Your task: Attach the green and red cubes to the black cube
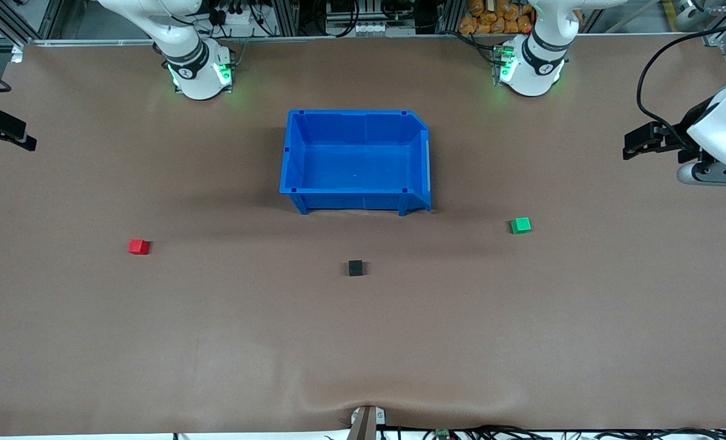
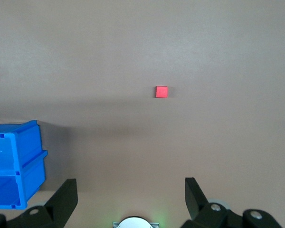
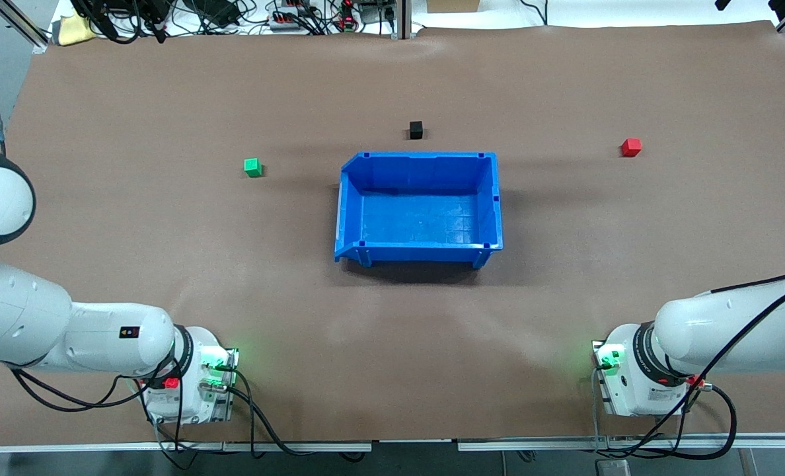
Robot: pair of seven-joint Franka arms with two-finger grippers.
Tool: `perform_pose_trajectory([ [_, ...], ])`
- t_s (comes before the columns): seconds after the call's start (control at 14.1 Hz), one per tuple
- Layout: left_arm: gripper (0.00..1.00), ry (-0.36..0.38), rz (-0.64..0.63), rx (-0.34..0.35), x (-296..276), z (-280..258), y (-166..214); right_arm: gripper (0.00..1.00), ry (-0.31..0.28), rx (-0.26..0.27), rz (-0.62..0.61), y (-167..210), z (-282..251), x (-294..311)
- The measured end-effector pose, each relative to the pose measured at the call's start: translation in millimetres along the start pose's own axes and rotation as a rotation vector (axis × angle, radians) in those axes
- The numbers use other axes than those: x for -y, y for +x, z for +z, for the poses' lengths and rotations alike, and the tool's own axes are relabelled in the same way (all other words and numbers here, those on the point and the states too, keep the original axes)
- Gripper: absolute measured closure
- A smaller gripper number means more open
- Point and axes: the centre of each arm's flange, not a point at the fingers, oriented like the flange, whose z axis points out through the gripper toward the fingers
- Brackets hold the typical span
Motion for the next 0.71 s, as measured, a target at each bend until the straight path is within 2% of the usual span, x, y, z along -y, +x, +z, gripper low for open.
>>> perform_pose_trajectory([
  [0.5, 0.0, -0.001, 0.001, -0.019, 0, 4, 8, 0.0, 0.0, 0.008, 0.001, 7, 8, -1],
  [0.57, 0.0, -0.001, 0.001, -0.016, 0, 7, 11, 0.0, -0.004, 0.001, 0.003, 17, 16, -3],
  [0.71, 0.0, -0.003, 0.002, -0.001, 0, 18, 18, 0.0, -0.018, -0.047, 0.017, 45, 35, -14],
])
